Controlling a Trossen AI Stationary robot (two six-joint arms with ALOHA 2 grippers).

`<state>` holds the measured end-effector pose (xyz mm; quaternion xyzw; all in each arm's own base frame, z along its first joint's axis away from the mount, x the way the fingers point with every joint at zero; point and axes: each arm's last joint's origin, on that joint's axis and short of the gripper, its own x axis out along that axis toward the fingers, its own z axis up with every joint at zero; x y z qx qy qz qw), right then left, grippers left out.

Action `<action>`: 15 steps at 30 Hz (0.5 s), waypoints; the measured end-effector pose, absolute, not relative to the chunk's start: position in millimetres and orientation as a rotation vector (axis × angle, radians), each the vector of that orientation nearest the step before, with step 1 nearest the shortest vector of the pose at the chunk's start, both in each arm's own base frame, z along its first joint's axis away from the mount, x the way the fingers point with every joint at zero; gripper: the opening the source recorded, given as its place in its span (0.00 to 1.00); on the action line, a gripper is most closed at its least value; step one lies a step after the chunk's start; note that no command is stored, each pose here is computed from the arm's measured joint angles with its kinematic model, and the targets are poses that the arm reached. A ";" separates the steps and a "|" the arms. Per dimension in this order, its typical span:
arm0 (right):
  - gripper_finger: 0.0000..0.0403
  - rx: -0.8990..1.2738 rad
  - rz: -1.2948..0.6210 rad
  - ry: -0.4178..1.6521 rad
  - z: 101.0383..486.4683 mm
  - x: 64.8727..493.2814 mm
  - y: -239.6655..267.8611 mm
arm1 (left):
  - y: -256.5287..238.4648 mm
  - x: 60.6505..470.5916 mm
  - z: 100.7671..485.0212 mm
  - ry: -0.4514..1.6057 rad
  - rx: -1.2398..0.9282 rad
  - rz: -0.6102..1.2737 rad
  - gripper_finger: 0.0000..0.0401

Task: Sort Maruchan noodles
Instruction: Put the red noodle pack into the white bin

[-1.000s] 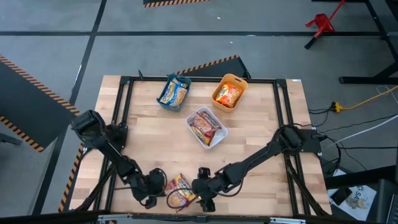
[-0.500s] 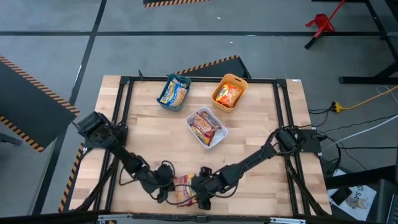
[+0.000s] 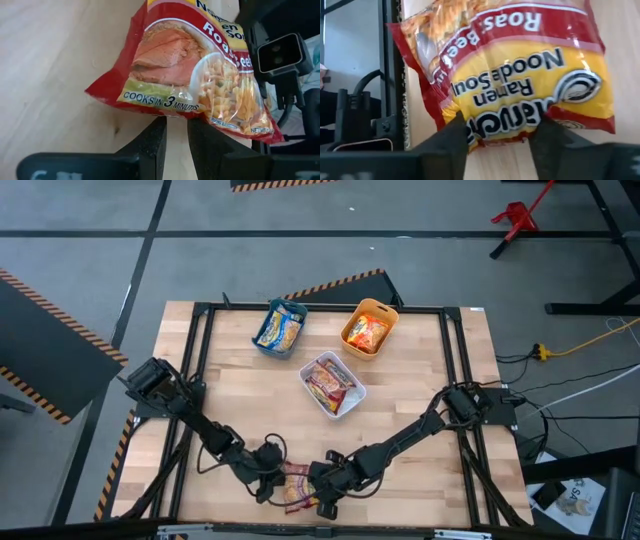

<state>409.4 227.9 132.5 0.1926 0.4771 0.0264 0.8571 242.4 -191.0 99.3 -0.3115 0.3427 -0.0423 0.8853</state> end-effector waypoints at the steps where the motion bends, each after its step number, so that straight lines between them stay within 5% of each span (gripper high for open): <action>1: 0.35 0.412 0.054 1.004 132.6 409.4 227.8 | -191.2 242.4 99.4 0.715 -0.650 -0.092 0.18; 15: 0.08 0.423 0.054 1.001 159.8 402.6 223.1 | -186.3 247.3 143.6 0.590 -0.795 -0.194 0.18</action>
